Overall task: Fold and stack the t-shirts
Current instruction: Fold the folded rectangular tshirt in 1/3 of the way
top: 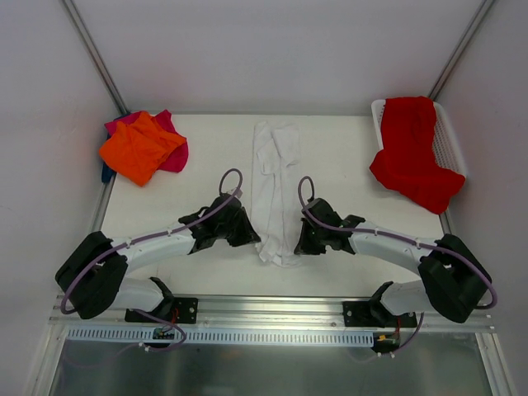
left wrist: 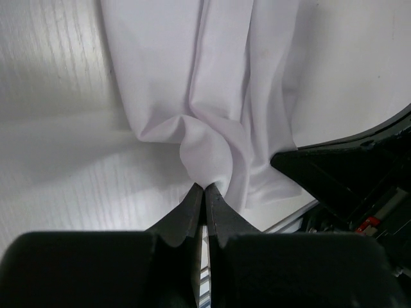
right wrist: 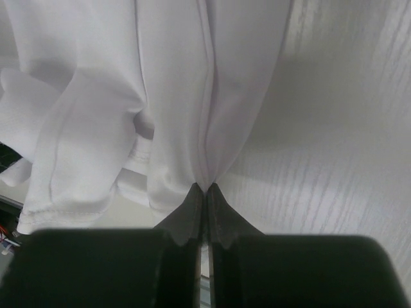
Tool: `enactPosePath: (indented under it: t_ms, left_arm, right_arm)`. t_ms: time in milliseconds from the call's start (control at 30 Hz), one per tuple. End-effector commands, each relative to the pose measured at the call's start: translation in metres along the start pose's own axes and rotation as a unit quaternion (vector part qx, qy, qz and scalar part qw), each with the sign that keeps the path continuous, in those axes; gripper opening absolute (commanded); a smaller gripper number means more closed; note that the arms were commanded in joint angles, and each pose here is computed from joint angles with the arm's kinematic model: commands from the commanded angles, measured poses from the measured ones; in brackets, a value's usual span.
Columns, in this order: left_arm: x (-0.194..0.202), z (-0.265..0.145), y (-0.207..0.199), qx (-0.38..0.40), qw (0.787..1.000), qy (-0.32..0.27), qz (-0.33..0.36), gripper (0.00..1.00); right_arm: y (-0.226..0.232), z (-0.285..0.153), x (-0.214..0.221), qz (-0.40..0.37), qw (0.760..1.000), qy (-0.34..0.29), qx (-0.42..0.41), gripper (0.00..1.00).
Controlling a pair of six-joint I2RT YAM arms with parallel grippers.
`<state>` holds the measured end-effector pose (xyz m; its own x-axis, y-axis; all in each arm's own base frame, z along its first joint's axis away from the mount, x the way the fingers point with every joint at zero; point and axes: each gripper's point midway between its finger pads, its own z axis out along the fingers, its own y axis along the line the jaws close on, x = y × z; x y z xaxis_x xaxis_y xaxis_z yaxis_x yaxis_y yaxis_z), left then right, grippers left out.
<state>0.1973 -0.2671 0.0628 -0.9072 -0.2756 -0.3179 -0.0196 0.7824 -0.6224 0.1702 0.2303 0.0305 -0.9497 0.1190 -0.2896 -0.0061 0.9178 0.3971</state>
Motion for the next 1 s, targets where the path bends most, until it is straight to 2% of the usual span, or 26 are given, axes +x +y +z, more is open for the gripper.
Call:
enactPosePath:
  t_ms: [0, 467, 967]
  left_arm:
    - [-0.019, 0.001, -0.019, 0.017, 1.000, 0.000, 0.011, 0.00]
    - [-0.100, -0.002, -0.038, 0.040, 0.997, -0.058, -0.012, 0.00]
    - [-0.168, 0.026, -0.031, 0.023, 0.996, -0.081, -0.034, 0.00]
  right_arm:
    - [0.007, -0.005, -0.017, -0.018, 1.000, -0.003, 0.011, 0.01]
    - [0.030, -0.021, -0.100, -0.025, 0.998, -0.055, -0.001, 0.01]
    - [0.026, 0.015, -0.144, -0.010, 0.999, -0.040, 0.021, 0.00]
